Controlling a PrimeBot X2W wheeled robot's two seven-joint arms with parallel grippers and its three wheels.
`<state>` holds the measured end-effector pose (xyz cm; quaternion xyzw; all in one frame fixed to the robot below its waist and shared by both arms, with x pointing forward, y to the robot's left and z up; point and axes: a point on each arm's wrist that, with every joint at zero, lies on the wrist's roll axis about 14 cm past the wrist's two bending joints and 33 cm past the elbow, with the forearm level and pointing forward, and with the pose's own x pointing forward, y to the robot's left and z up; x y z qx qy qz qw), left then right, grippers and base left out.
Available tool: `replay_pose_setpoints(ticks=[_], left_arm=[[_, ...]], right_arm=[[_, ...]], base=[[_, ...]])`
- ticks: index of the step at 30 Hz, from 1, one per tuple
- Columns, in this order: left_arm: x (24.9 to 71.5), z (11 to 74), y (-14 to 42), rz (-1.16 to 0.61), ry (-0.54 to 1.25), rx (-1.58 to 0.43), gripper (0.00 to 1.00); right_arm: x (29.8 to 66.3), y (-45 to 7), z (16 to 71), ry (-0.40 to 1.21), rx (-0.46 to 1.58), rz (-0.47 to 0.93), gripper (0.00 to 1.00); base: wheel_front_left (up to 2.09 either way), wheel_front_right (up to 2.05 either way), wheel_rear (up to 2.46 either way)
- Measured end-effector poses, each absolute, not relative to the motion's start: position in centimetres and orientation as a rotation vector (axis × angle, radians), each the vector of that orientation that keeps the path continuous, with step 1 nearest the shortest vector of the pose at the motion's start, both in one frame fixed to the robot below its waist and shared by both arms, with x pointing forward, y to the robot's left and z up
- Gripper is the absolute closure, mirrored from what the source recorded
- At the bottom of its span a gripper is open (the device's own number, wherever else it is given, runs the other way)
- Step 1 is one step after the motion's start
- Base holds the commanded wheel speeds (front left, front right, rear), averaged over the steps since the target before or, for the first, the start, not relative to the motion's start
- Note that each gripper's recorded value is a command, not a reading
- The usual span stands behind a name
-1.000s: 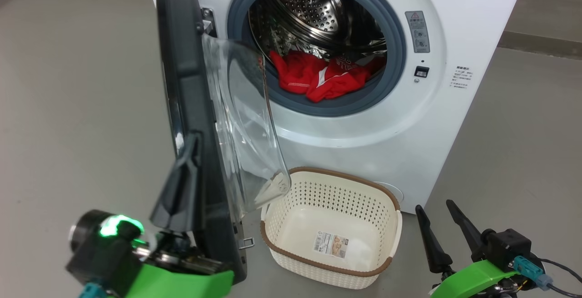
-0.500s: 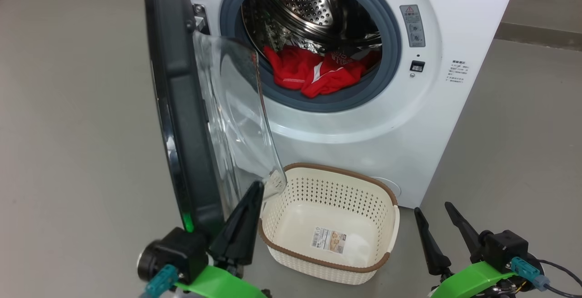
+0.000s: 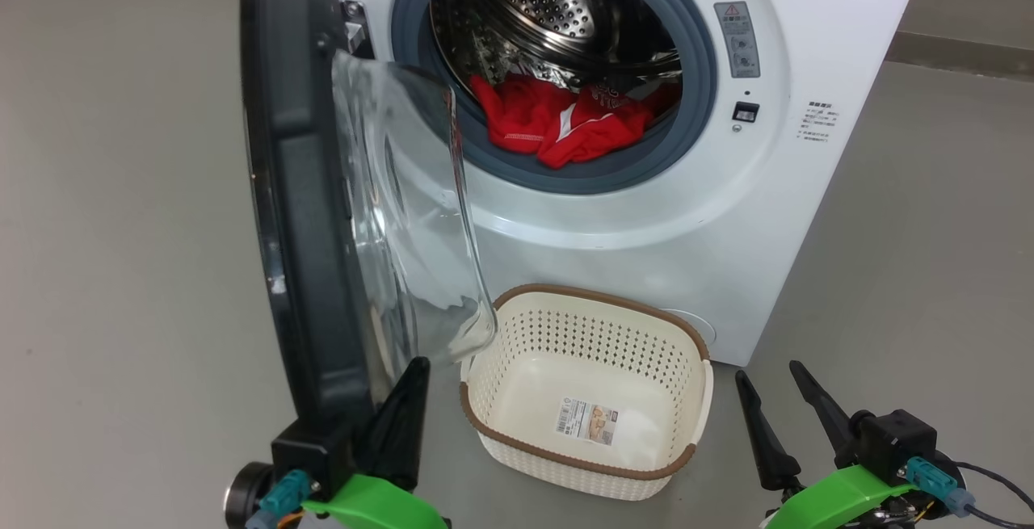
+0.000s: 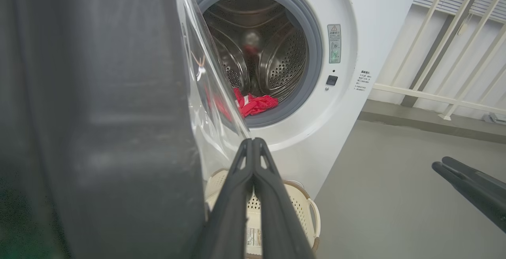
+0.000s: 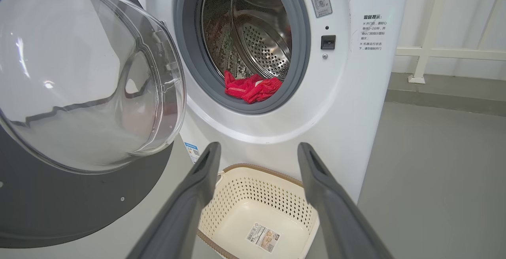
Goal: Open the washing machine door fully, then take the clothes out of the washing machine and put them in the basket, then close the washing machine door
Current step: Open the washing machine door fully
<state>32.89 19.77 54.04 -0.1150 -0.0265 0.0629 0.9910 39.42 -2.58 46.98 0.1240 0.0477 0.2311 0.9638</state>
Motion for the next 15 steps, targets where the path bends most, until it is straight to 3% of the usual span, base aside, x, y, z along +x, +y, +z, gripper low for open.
replay_pose_setpoints(ticks=[15], left_arm=[[29.8,53.4,28.0,0.404,-0.067,-0.184,1.00]], right_arm=[[39.2,-0.9,46.6,0.119,0.257,0.513,0.00]], base=[[0.00,0.00,0.00]])
